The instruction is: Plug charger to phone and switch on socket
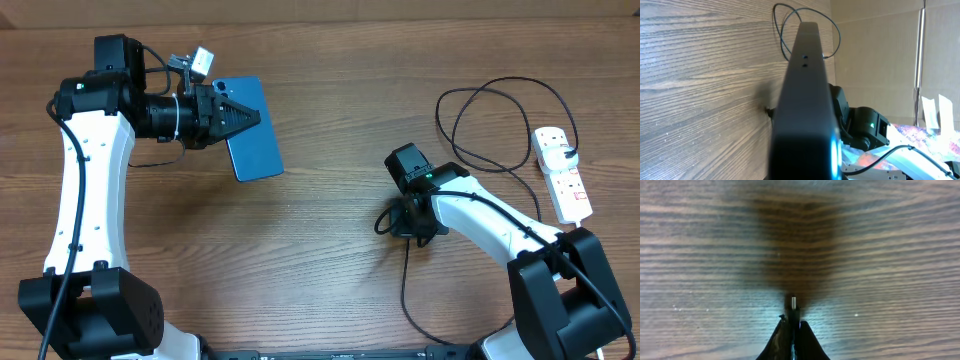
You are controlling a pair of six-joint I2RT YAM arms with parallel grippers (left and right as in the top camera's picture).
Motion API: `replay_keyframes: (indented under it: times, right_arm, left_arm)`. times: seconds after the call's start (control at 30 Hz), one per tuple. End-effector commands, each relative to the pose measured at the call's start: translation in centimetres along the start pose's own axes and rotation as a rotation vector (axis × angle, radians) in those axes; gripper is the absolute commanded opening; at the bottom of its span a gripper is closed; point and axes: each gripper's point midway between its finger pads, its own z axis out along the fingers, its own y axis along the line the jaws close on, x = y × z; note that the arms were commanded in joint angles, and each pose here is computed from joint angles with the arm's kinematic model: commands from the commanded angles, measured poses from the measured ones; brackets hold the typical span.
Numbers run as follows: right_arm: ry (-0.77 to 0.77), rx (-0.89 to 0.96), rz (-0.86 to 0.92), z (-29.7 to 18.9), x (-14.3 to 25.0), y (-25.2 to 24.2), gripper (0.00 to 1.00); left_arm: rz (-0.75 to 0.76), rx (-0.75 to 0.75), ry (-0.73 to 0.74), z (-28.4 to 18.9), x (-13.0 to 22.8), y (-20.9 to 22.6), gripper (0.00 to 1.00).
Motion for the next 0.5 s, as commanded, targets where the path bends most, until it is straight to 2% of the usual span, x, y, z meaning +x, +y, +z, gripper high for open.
replay_keyframes:
  times: [0.0, 0.27, 0.47]
  right_arm:
    - [0.034, -0.027, 0.0, 0.3, 0.8, 0.5, 0.04]
    - [0.043, -0.012, 0.0, 0.7, 1.2, 0.1, 0.04]
    - [-0.056, 0.071, 0.031, 1.1, -0.6, -1.3, 0.04]
  left_arm:
    - [0.019, 0.032, -0.006, -0.3, 0.2, -1.6, 0.04]
    - [0.009, 0.032, -0.006, -0.3, 0.2, -1.6, 0.04]
    - [0.013, 0.032, -0.008, -0.3, 0.1, -1.6, 0.04]
